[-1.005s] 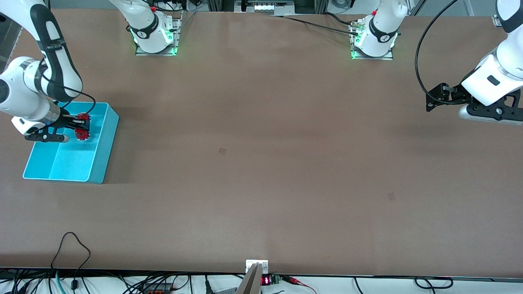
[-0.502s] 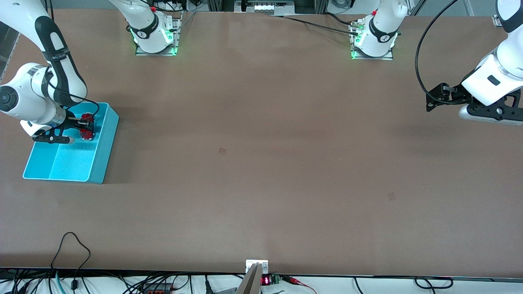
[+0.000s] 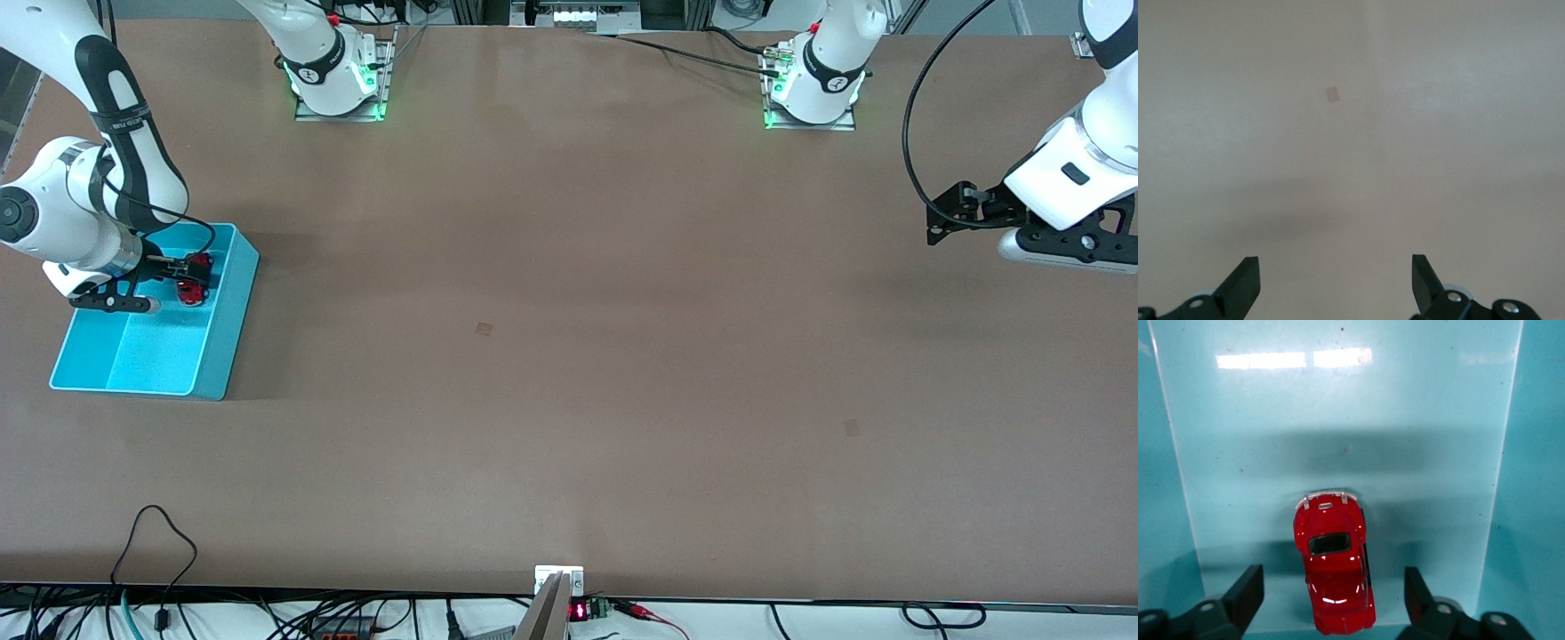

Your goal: Wind red beetle toy and store in blue box

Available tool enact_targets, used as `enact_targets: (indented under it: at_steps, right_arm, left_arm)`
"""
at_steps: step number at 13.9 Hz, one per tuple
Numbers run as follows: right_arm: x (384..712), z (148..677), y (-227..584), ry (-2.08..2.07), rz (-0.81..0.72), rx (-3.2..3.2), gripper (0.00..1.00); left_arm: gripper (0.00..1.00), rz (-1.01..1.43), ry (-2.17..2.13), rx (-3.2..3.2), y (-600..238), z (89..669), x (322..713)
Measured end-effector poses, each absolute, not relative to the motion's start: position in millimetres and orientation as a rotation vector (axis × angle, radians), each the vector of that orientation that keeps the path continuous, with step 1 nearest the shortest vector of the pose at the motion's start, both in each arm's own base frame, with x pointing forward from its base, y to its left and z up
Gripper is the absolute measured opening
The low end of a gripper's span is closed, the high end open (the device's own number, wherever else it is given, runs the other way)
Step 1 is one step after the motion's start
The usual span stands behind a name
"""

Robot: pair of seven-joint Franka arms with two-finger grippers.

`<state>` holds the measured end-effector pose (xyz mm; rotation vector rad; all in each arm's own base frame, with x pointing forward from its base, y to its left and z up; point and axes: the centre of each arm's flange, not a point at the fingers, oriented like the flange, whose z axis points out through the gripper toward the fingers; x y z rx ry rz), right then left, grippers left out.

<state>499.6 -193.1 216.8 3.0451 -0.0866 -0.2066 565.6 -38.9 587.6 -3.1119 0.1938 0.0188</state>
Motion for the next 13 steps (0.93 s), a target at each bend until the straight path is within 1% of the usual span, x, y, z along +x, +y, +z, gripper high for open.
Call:
enact_targets:
  at_steps: [1,3,4,6,9,13]
  right_arm:
    - [503,224,-194,-0.087,-0.183,3.044,1.00]
    - [515,257,-195,-0.089,-0.155,3.046,1.00]
    - [523,282,-194,-0.089,-0.166,3.051,1.00]
    - [547,350,-189,-0.076,-0.193,3.058,1.00]
    - [575,445,-164,-0.013,-0.159,3.061,1.00]
    - [585,520,-121,0.087,-0.134,3.067,1.00]
  left_arm:
    - [1.00,0.017,0.194,-3.112,-39,588,567]
    - [1.00,0.018,0.194,-3.112,-39,587,568]
    - [1.00,0.019,0.194,-3.112,-39,587,569]
    - [1.00,0.020,0.194,-3.112,-39,586,569]
    - [1.00,0.019,0.195,-3.112,-39,587,569]
    - [1.00,0.019,0.195,-3.112,-39,587,569]
